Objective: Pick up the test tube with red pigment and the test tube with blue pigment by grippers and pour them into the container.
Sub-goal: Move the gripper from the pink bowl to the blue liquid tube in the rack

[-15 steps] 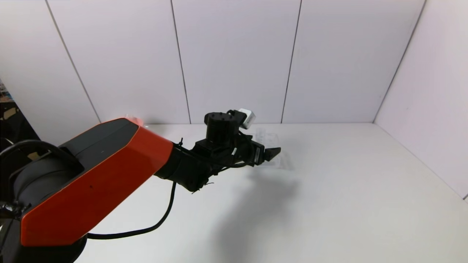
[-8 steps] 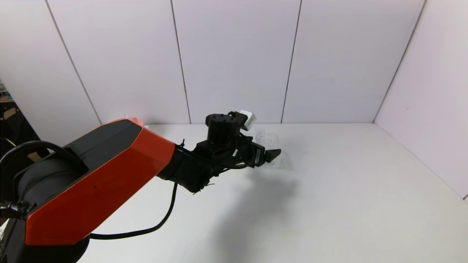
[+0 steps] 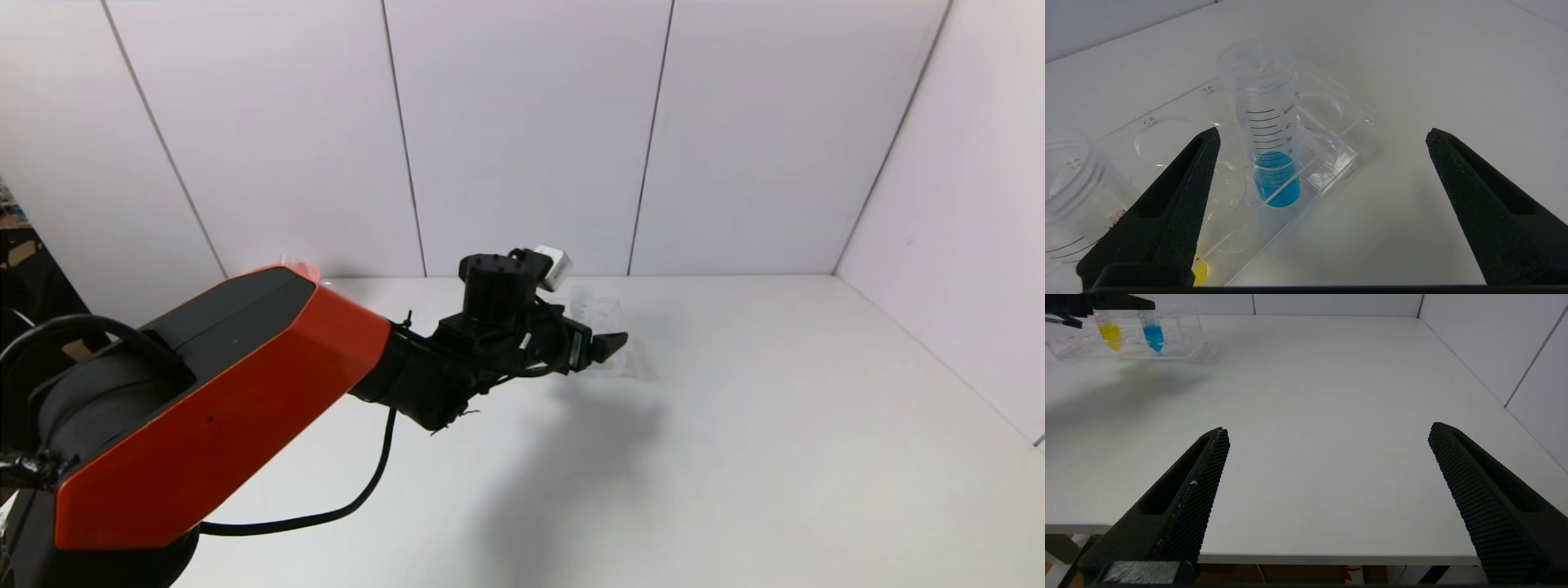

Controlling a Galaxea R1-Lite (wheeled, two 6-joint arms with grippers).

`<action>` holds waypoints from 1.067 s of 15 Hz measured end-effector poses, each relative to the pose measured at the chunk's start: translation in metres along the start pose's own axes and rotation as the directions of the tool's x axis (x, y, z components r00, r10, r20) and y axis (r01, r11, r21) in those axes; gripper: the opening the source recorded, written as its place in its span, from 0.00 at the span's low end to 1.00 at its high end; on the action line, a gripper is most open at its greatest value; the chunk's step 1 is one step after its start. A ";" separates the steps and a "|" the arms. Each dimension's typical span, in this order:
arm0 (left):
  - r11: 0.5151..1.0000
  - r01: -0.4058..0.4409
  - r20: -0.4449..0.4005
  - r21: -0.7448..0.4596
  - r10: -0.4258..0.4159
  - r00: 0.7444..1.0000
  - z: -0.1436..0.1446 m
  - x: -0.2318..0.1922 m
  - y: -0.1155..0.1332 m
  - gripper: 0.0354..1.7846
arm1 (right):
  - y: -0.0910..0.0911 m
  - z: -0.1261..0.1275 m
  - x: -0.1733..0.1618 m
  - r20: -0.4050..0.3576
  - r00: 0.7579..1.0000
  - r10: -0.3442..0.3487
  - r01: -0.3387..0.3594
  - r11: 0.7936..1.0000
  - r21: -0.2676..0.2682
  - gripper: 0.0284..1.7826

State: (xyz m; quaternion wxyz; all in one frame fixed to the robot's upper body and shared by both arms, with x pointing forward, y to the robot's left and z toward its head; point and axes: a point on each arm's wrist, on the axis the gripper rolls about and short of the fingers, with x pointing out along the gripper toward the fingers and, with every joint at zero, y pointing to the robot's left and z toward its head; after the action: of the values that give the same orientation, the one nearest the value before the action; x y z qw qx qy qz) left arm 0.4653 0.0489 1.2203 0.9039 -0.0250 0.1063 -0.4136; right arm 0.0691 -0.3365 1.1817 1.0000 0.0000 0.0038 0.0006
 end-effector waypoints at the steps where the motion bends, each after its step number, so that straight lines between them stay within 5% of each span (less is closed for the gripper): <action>1: 1.000 0.000 0.000 0.000 0.000 1.000 0.000 0.000 0.000 0.99 | 0.000 0.000 0.000 0.000 1.000 0.000 0.000 1.000 0.000 1.00; 16: 0.996 -0.084 -0.029 -0.005 0.084 0.996 -0.001 0.003 -0.009 0.99 | 0.000 0.000 0.000 0.000 1.000 0.000 0.000 1.000 0.000 1.00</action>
State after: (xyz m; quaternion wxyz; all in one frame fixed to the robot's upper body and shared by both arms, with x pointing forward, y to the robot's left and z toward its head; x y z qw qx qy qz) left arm 0.4606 0.0403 1.2204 0.9188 -0.0172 0.1217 -0.3751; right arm 0.0691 -0.3365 1.1817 1.0000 0.0000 0.0038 0.0004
